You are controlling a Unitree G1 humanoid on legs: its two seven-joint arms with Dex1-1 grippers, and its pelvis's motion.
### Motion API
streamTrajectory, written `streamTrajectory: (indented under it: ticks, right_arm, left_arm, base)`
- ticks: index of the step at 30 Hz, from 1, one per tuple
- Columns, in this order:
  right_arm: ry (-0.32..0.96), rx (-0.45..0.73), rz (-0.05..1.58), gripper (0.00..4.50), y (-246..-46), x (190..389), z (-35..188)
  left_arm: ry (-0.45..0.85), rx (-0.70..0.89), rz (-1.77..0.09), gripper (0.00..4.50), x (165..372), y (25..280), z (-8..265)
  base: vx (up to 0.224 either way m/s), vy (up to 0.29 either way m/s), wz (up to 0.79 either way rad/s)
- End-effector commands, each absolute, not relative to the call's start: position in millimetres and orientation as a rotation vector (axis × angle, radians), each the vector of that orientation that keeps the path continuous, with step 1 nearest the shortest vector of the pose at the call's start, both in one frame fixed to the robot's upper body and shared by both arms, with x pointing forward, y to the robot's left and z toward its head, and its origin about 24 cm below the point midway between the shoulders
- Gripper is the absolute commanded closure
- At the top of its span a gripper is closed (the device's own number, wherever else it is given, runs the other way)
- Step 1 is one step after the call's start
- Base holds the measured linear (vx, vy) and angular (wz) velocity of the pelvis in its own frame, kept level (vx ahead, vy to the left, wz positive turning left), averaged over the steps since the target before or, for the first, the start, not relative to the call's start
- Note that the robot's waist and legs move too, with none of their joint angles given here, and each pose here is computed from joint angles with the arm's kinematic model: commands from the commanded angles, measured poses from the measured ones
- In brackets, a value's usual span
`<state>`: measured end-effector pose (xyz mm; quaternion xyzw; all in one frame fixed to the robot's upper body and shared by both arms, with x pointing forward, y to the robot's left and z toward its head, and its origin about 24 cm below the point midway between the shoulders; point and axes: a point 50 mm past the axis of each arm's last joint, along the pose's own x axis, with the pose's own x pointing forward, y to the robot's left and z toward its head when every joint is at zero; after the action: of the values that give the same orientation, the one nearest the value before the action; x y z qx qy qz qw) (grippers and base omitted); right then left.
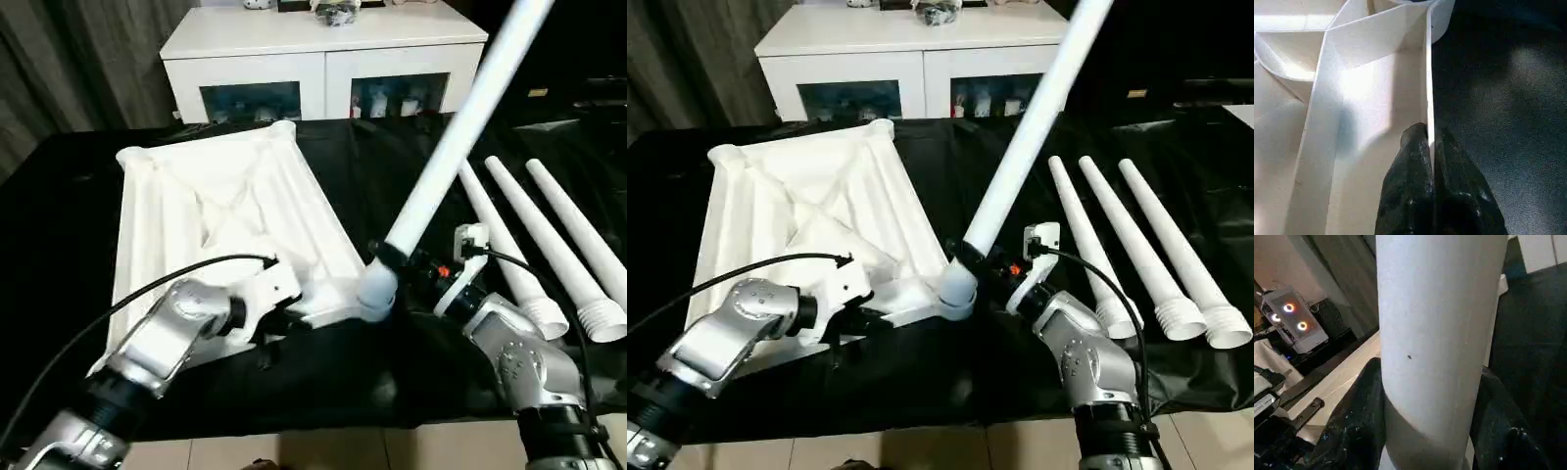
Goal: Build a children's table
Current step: Insert table leg to table base
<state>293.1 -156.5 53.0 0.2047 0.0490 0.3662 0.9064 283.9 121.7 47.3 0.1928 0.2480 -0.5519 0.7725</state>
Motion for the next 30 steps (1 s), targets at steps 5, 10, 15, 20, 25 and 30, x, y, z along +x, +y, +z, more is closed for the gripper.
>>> streamTrajectory:
  ticks: [5, 10, 15, 20, 25, 30]
  right_arm:
    - [0.189, 0.313, 0.664, 2.66, -163.2, 274.1, 18]
    - [0.188, 0.228, 0.626, 2.66, -166.4, 266.8, 7]
    - [0.224, 0.161, 0.643, 2.66, -164.7, 262.2, 0]
    - [0.316, 0.076, 0.769, 2.66, -158.1, 269.6, 4]
    - [0.386, -0.004, 0.863, 2.66, -156.8, 277.5, 9]
    - [0.481, -0.05, 0.943, 2.66, -157.9, 286.9, 12]
  left_arm:
    - [0.332, 0.437, -1.099, 4.5, 306, 121, 77]
    - [0.334, 0.444, -1.106, 4.5, 307, 122, 78]
    - [0.342, 0.458, -1.13, 4.5, 308, 123, 78]
    - [0.348, 0.468, -1.159, 4.5, 307, 122, 78]
    - [0.357, 0.466, -1.174, 4.5, 304, 121, 76]
    - [0.369, 0.468, -1.185, 4.5, 302, 122, 73]
  base:
    - [0.0, 0.0, 0.0]
    - [0.0, 0.0, 0.0]
    - [0.0, 0.0, 0.0]
    - [0.0, 0.0, 0.0]
    - [0.0, 0.0, 0.0]
    - [0.0, 0.0, 0.0]
